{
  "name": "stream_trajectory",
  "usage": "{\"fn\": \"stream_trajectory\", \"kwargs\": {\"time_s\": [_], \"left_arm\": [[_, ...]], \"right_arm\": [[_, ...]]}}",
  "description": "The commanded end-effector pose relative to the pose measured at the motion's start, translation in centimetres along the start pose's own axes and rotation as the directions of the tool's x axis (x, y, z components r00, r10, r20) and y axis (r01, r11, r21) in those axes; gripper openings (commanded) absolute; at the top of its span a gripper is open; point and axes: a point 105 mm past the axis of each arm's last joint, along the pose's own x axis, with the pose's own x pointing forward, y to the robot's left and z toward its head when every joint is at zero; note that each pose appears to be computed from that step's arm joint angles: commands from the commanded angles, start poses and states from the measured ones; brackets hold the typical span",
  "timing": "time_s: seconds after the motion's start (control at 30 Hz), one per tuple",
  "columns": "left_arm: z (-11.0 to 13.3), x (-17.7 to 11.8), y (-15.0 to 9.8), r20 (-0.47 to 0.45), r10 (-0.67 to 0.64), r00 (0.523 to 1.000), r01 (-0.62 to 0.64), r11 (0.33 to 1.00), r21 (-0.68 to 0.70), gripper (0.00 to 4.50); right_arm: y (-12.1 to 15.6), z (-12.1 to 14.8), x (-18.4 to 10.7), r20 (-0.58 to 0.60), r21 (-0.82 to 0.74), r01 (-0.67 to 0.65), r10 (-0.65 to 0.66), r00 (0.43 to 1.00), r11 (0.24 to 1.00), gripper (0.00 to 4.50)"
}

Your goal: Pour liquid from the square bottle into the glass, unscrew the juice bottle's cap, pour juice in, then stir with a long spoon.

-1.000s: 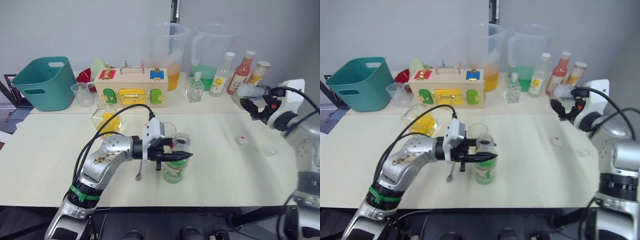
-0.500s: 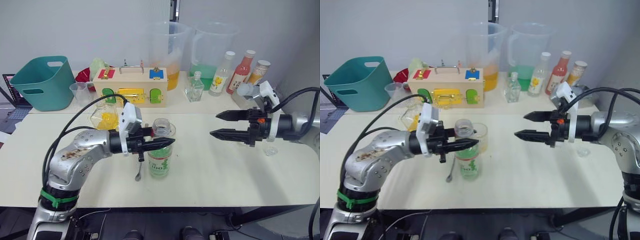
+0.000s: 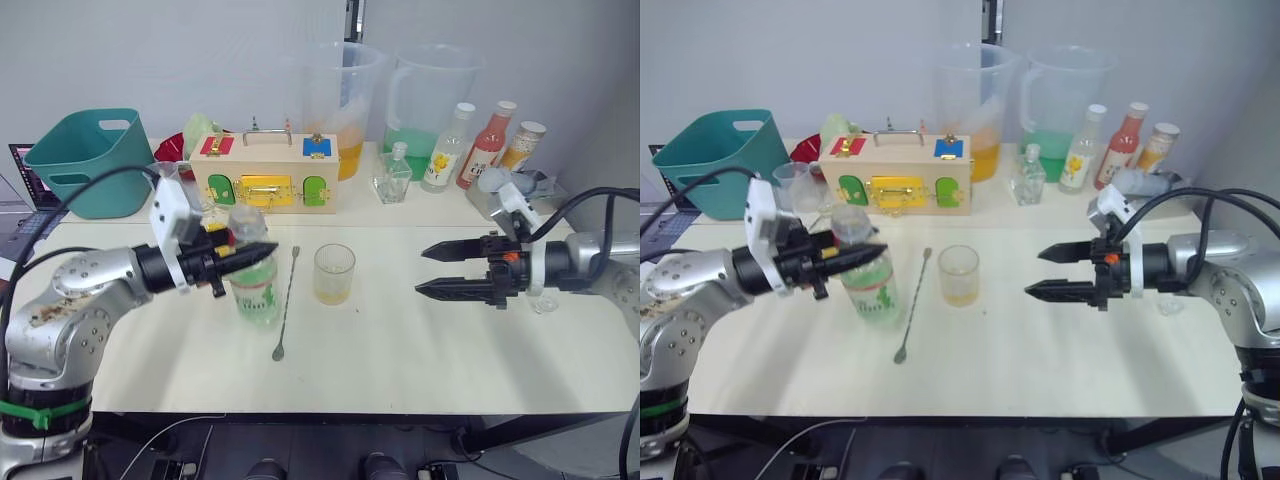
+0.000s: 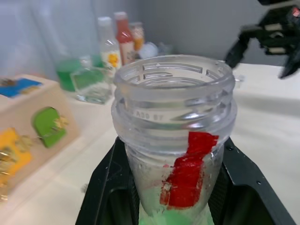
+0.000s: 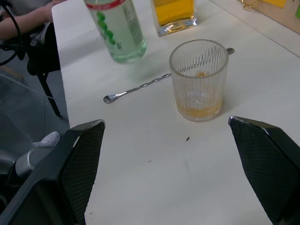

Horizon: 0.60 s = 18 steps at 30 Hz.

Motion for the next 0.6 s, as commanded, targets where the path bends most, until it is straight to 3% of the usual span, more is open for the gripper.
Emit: {"fn": "stream_trajectory", "kwargs": {"time_s": [0.03, 0.33, 0.5, 0.6], "left_arm": [[1.6, 0.9, 1.3, 0.071, 0.035, 0.997, -0.040, 0.996, 0.079, 1.29], [0.7, 5.1, 3.5, 0.132, -0.009, 0.991, -0.001, 0.997, 0.074, 1.29], [-0.8, 8.6, 4.3, 0.072, -0.008, 0.997, -0.009, 0.973, 0.232, 1.29], [-0.3, 9.6, 4.5, 0.117, -0.003, 0.993, -0.034, 0.950, 0.310, 1.29]], "right_arm": [[0.1, 0.7, -0.2, 0.007, -0.052, 0.024, -0.024, 1.000, 0.998, 4.48], [0.6, 0.2, -0.1, 0.002, -0.040, 0.060, -0.060, 0.998, 0.997, 4.48], [0.8, 0.1, -0.4, 0.012, -0.025, 0.108, -0.108, 0.994, 0.994, 4.48], [1.2, -0.2, -0.5, 0.013, -0.013, 0.126, -0.125, 0.992, 0.992, 4.48]]}}
